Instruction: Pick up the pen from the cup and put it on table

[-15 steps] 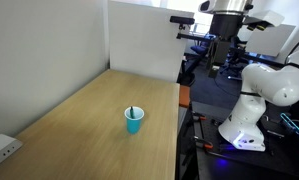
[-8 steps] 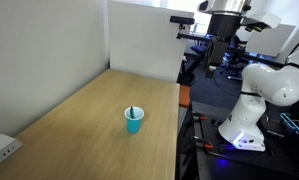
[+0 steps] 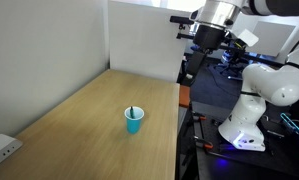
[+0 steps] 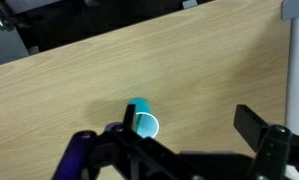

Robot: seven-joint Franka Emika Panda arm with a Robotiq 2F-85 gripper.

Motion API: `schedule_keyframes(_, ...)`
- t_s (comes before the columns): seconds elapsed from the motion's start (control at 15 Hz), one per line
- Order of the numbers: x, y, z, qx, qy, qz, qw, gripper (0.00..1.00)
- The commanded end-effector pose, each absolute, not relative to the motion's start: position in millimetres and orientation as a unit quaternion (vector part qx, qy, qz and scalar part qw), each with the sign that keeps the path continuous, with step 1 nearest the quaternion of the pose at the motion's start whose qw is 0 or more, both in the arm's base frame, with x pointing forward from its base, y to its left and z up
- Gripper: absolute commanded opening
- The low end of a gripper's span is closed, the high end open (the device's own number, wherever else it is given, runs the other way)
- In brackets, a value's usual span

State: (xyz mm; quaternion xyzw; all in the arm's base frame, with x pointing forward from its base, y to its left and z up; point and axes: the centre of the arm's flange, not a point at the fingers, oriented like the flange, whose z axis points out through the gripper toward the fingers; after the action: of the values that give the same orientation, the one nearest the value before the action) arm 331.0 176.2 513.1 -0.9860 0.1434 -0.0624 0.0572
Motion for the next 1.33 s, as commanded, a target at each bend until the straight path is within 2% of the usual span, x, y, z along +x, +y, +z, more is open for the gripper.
schedule_keyframes(0.0,347.1,189.8,493.2,-0.974,0.199,-0.089,0.063,1.00)
schedule_keyframes(1.27,430.5,180.2,422.1,-0.898,0.396,-0.190,-0.007,1.00)
